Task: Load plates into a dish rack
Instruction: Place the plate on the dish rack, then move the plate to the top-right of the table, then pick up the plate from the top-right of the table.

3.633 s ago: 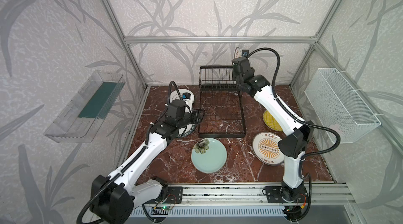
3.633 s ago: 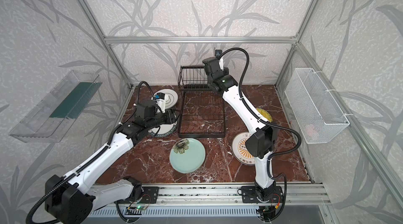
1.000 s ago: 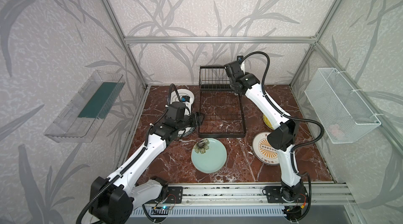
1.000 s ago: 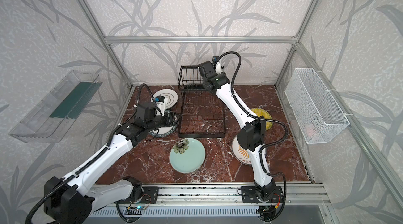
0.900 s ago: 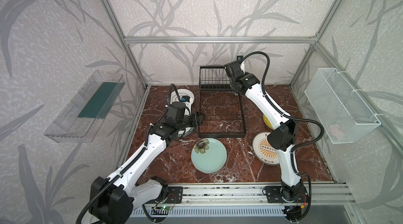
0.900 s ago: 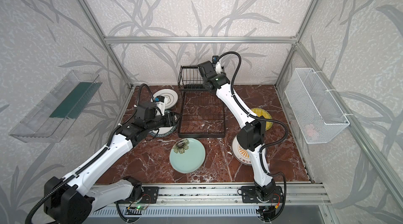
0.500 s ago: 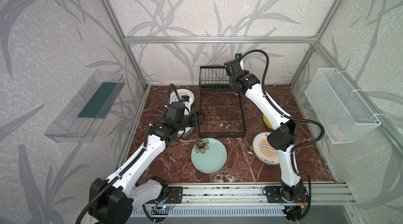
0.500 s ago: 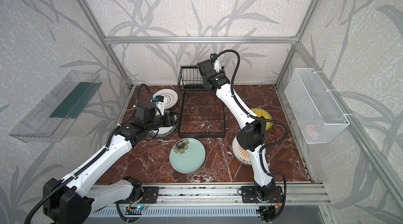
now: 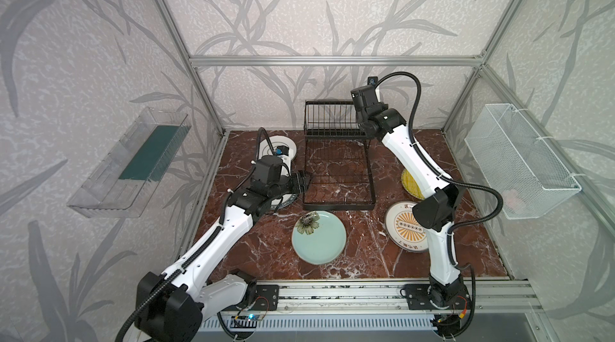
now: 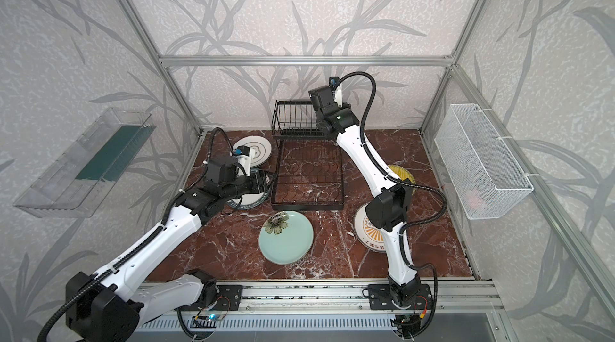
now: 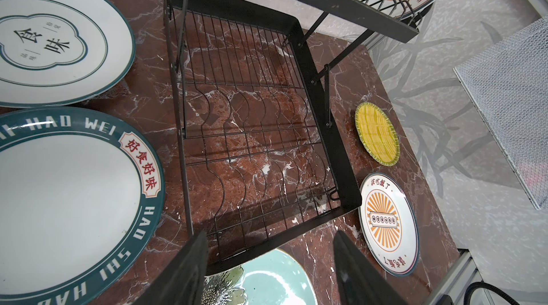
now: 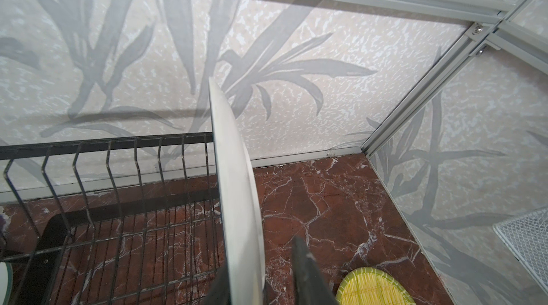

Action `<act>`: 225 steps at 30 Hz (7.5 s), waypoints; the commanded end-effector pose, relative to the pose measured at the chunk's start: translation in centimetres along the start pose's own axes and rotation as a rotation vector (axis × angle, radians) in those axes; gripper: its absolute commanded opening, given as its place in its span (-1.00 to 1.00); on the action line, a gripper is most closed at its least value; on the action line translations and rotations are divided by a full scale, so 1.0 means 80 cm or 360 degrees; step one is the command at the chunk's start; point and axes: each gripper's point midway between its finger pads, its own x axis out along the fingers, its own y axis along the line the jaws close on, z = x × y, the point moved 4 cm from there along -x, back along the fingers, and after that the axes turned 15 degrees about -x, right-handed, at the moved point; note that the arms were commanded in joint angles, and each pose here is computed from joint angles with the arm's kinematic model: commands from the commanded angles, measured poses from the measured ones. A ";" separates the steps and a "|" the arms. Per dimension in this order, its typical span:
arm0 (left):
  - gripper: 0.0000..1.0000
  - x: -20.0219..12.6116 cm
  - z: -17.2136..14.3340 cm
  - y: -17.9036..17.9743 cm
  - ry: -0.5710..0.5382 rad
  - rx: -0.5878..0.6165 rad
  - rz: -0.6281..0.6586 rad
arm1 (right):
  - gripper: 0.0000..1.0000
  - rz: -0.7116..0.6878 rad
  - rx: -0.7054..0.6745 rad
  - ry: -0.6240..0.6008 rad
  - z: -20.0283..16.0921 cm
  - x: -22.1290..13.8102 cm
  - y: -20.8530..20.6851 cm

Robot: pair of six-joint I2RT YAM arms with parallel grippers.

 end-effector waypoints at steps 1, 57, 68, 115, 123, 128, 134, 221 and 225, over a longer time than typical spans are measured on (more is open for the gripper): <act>0.31 -0.009 0.016 -0.011 -0.0082 0.0000 -0.0030 | -0.44 0.0015 0.0091 -0.0053 0.017 -0.021 -0.027; 0.22 0.057 0.055 -0.003 -0.0245 -0.0090 0.0045 | -0.06 0.0344 0.0374 0.0453 -0.296 -0.024 -0.215; 0.22 0.053 0.052 0.002 -0.0252 -0.0078 0.0078 | -0.06 0.0096 0.0455 0.0716 -0.391 0.017 -0.215; 0.22 0.029 0.042 0.018 -0.0312 -0.0044 0.0155 | -0.07 0.0231 0.0677 0.1158 -0.482 0.095 -0.210; 0.22 0.025 0.041 0.020 -0.0318 -0.0041 0.0167 | -0.08 0.0307 0.0611 0.1129 -0.471 0.102 -0.188; 0.22 0.022 0.042 0.020 -0.0328 -0.0036 0.0171 | -0.09 0.0361 0.0564 0.1103 -0.460 0.108 -0.171; 0.22 0.015 0.043 0.022 -0.0345 -0.0024 0.0197 | -0.08 0.0431 0.0502 0.1070 -0.443 0.118 -0.147; 0.23 0.023 0.041 0.002 -0.0219 -0.0093 0.0075 | -1.00 0.0761 0.1381 0.0495 -0.381 0.102 -0.167; 0.24 0.027 0.039 0.001 -0.0198 -0.0096 0.0056 | -1.00 0.0777 0.1340 0.0440 -0.362 0.086 -0.175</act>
